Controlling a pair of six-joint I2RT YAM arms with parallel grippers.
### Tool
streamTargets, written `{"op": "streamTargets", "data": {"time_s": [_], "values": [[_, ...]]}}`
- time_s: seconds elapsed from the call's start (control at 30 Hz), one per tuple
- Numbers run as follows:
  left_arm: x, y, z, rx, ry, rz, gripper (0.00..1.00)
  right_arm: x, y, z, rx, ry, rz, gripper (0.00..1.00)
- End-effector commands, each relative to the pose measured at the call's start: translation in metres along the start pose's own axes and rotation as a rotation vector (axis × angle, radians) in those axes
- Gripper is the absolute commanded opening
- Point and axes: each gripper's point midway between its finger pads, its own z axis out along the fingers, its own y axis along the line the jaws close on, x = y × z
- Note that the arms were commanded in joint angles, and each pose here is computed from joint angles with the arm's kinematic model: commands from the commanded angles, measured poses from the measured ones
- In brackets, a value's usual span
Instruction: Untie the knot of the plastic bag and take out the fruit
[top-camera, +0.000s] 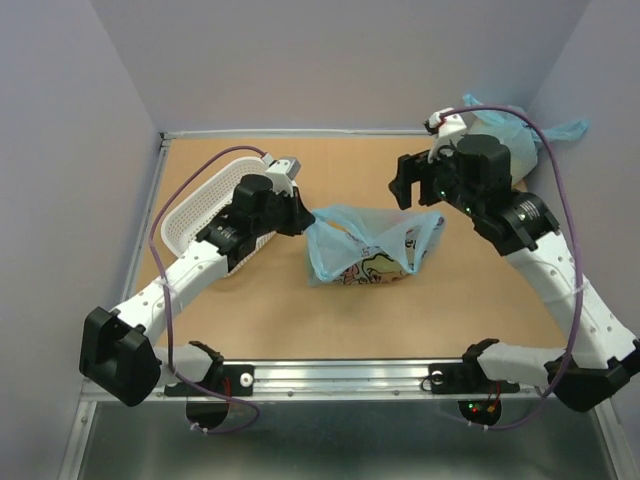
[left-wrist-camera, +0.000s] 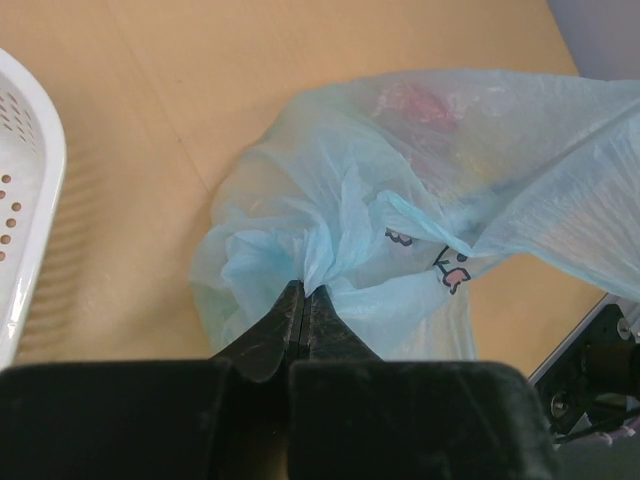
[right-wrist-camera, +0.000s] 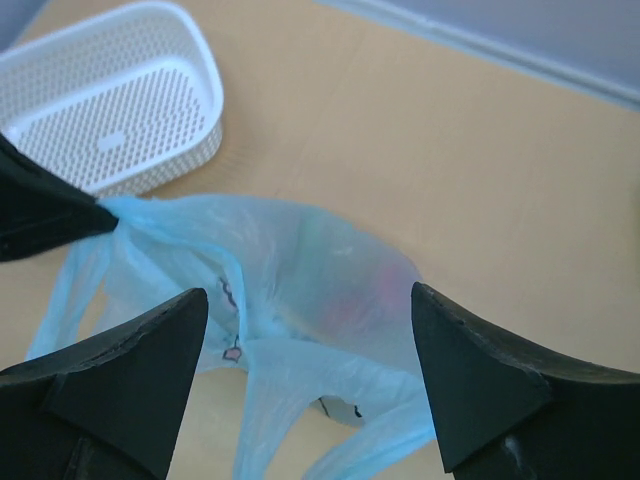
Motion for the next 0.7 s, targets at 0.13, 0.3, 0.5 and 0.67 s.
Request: {"op": "streamTargets", "data": {"time_s": [0.13,0.3,0.5,0.67], "values": [[-0.031,-0.030,-0.029,0.090,-0.087,0.091,0.00,0.061,0.051,0.043,-0.306,0.244,-0.103,0.87],[-0.029,-0.033,-0.037,0.095,-0.094,0.098,0.00,0.099,0.078,0.074,-0.418,0.342,-0.139,0.88],[-0.020,-0.031,-0.042,0.087,-0.087,0.087,0.00,0.142,0.093,0.094,-0.474,0.437,-0.174,0.88],[-0.018,-0.032,-0.050,0.092,-0.090,0.105,0.00,0.177,0.069,0.115,-0.353,0.504,-0.218,0.83]]}}
